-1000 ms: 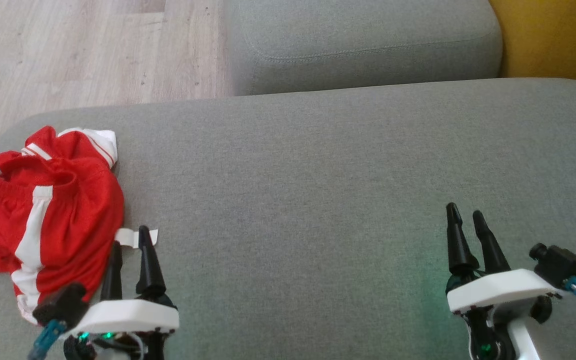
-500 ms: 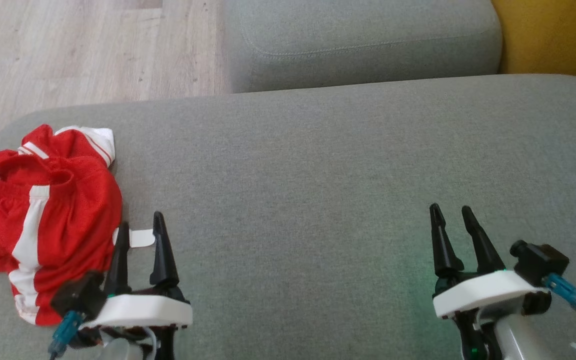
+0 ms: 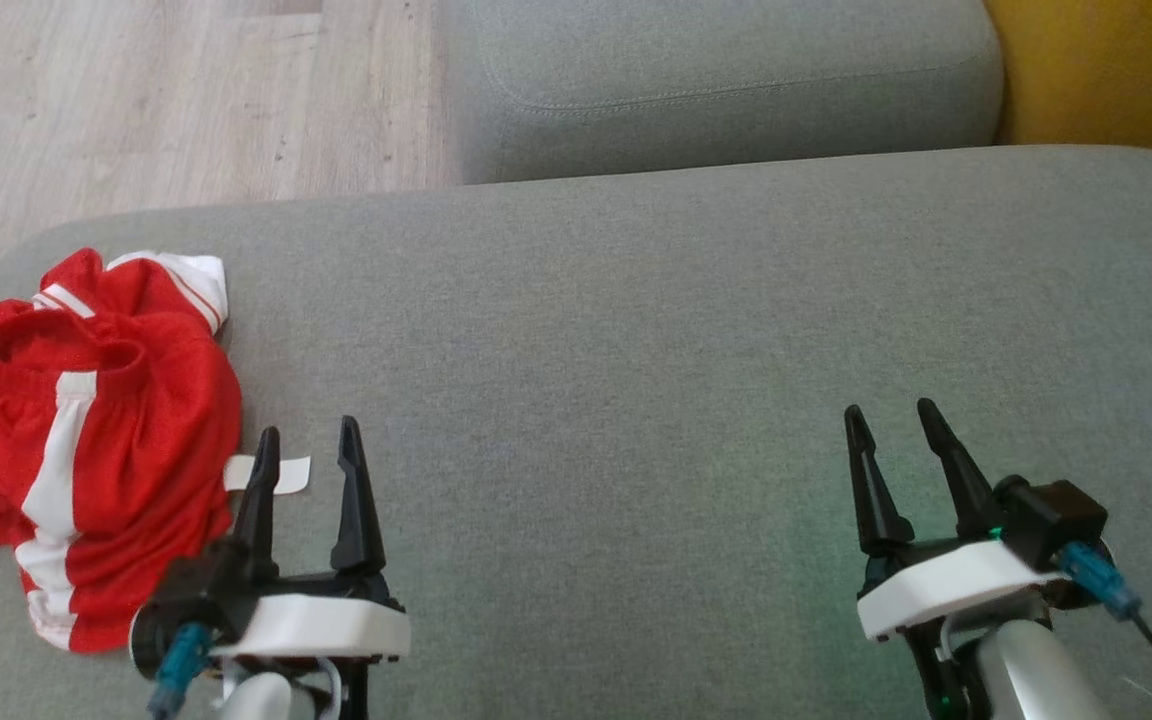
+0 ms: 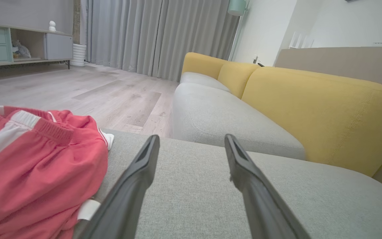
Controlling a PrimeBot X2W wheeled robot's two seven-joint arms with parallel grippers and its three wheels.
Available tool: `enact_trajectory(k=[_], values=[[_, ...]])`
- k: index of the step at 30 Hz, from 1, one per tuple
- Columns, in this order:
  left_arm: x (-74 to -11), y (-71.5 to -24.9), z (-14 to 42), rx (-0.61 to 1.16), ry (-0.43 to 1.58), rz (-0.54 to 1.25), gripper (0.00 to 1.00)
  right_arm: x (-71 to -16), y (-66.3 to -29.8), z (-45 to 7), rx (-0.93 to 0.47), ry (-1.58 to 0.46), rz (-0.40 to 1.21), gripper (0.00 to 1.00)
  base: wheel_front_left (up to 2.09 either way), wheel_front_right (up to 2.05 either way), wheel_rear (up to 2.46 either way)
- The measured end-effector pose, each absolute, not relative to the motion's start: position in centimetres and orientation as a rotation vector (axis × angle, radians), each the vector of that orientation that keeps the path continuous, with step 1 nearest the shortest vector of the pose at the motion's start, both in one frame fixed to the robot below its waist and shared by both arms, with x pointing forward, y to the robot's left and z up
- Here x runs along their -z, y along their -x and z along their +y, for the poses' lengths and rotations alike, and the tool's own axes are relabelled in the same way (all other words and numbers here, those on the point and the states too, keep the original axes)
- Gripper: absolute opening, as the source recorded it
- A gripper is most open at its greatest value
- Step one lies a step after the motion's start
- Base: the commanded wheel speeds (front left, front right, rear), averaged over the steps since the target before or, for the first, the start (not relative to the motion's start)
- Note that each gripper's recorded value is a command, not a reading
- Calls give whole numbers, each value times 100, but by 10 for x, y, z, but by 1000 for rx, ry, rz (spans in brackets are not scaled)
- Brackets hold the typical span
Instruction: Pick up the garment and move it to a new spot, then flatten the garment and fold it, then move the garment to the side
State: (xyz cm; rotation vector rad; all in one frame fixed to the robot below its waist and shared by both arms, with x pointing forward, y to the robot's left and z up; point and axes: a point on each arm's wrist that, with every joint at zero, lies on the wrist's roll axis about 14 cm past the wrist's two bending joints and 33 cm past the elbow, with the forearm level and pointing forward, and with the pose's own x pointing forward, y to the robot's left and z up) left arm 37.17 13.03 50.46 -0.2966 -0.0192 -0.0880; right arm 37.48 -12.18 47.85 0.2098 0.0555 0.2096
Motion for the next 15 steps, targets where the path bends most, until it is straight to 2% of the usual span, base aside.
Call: enact_trajectory(k=[15], values=[[-509,-364,118,124,90,-69,100,-485,-369,-126,-230,2,3,100,0,0,0]])
